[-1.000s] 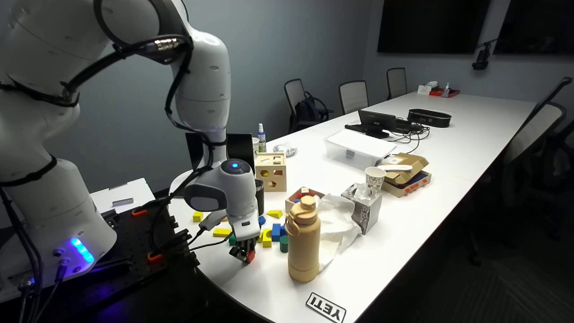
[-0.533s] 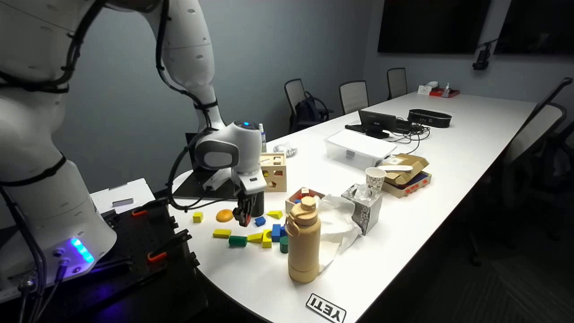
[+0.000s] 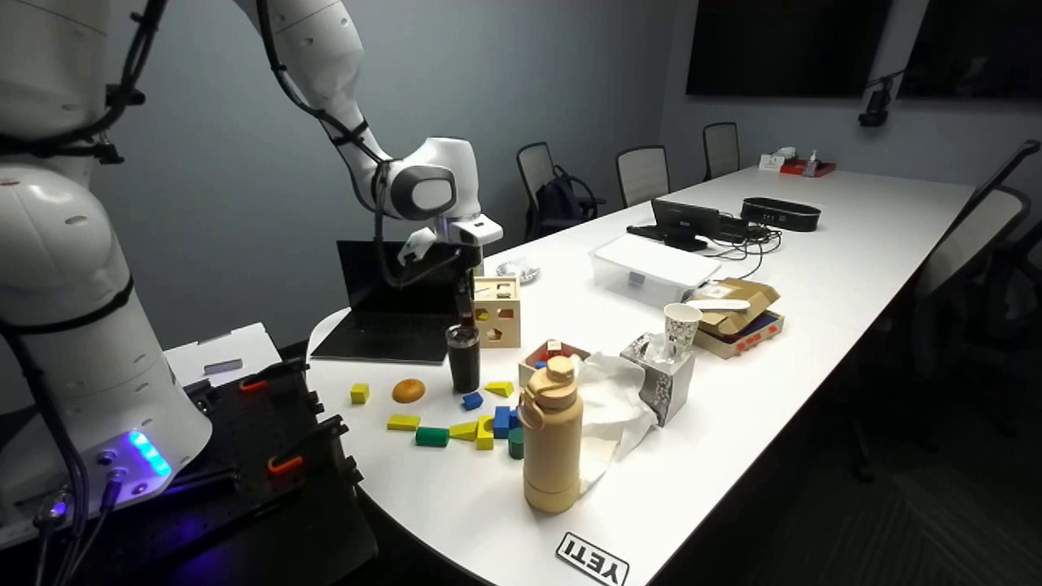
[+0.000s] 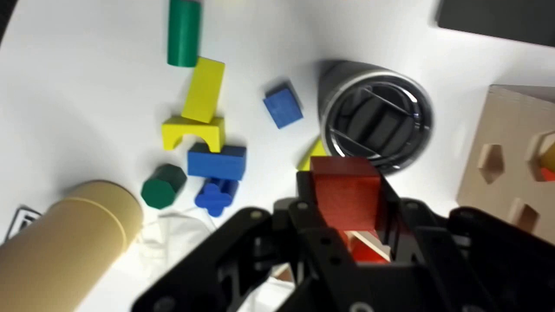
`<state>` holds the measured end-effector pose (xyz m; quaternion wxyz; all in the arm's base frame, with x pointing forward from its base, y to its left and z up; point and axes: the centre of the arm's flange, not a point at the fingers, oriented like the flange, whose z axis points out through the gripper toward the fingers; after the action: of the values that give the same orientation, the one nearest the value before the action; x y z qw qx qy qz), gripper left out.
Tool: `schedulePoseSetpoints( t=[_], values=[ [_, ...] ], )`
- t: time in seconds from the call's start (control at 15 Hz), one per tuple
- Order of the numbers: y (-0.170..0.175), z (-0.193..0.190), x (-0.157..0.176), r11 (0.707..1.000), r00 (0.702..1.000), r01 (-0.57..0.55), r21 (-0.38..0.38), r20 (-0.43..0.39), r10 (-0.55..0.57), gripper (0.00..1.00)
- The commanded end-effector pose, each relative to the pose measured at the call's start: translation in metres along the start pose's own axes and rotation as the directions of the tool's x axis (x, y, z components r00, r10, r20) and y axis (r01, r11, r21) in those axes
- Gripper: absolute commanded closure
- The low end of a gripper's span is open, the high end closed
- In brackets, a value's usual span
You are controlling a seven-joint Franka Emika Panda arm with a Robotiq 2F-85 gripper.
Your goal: Put the orange block in the wooden toy box.
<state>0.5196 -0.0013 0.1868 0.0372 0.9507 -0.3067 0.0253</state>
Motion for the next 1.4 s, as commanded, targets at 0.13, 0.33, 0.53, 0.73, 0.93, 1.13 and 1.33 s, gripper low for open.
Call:
schedulePoseSetpoints(
  t=[0.13,0.33,0.53,0.73,0.93,1.13,1.33],
  values=[
    [-0.087,-0.020,0.027,0.988,0.988,0.151,0.045,-0.048,-0.149,0.92],
    [-0.126,-0.016,0.032,0.975,0.978,0.198,0.098,-0.081,-0.190,0.92],
    [-0.154,-0.010,0.037,0.968,0.973,0.221,0.119,-0.098,-0.210,0.92],
    [-0.179,-0.004,0.042,0.962,0.968,0.239,0.130,-0.112,-0.225,0.92],
    [-0.197,0.001,0.046,0.958,0.965,0.246,0.146,-0.128,-0.228,0.92],
    [-0.213,0.007,0.049,0.956,0.964,0.246,0.159,-0.139,-0.225,0.92],
    [-0.226,0.016,0.051,0.956,0.966,0.239,0.171,-0.142,-0.216,0.92]
  ],
)
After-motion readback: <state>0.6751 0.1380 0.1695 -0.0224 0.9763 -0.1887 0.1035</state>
